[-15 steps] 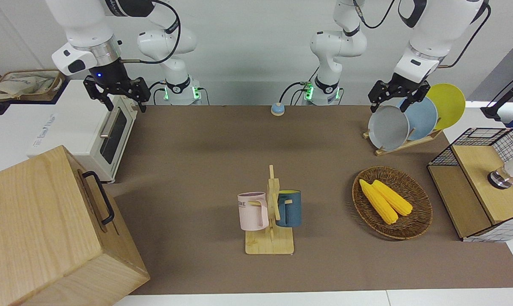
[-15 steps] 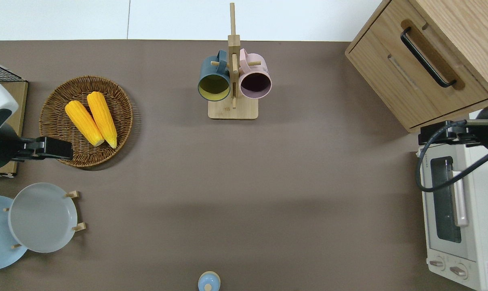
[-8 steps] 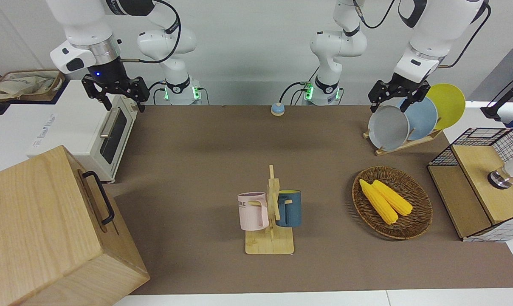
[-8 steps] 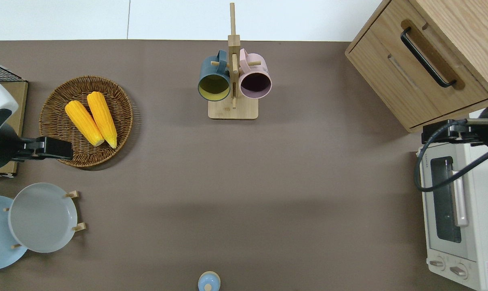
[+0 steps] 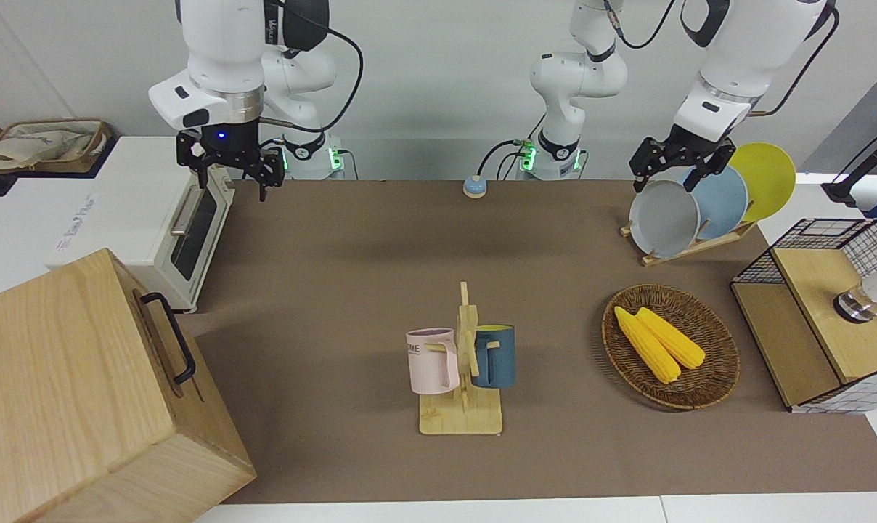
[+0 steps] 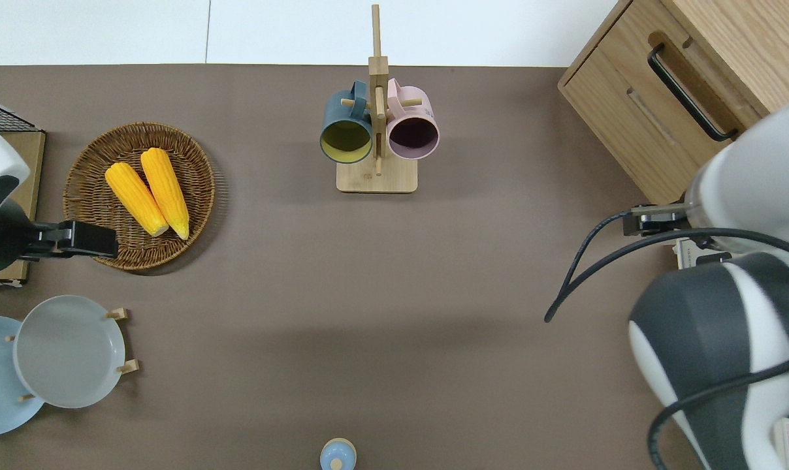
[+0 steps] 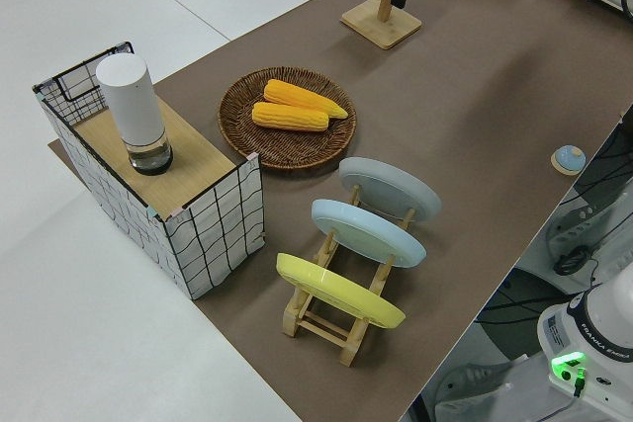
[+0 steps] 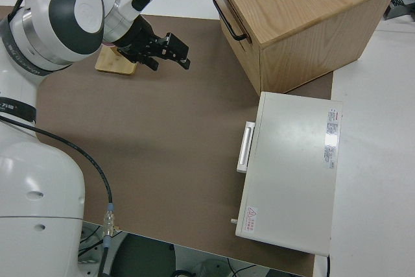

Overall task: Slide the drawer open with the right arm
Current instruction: 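Reach the right gripper up toward the black drawer handle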

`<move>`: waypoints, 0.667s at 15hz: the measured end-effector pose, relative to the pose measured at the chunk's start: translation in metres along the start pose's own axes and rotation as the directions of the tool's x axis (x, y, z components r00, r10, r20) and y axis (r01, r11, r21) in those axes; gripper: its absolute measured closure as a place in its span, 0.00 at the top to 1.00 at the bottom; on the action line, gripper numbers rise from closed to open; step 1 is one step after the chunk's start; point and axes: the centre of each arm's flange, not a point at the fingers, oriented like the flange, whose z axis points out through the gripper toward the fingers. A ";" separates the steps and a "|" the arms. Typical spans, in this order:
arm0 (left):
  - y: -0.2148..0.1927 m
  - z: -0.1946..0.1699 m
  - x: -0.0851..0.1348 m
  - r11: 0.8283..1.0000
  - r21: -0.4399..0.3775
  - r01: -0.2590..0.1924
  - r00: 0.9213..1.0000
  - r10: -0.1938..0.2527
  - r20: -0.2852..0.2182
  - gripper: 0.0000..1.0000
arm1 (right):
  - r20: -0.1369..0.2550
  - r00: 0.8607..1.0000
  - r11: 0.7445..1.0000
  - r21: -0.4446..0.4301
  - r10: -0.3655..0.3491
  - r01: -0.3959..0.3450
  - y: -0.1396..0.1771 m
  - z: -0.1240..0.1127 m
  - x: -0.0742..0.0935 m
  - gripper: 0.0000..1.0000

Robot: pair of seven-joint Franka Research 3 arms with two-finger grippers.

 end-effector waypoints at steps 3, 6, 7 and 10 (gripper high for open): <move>0.000 0.000 0.000 1.000 0.000 0.000 1.000 0.000 0.000 1.00 | -0.016 1.000 0.987 -0.160 -0.022 0.019 -0.023 0.016 0.002 0.99; 0.000 0.000 0.000 1.000 0.000 0.000 1.000 0.000 0.000 1.00 | -0.030 0.999 0.966 -0.258 -0.042 0.033 -0.041 0.029 0.004 0.99; 0.000 0.000 0.000 1.000 0.000 0.000 1.000 0.000 0.000 1.00 | -0.035 0.998 0.956 -0.291 -0.054 0.042 -0.043 0.032 0.005 0.99; 0.000 0.000 0.000 1.000 0.000 0.000 1.000 0.000 0.000 1.00 | -0.036 0.993 0.911 -0.404 -0.110 0.086 -0.057 0.048 0.008 0.99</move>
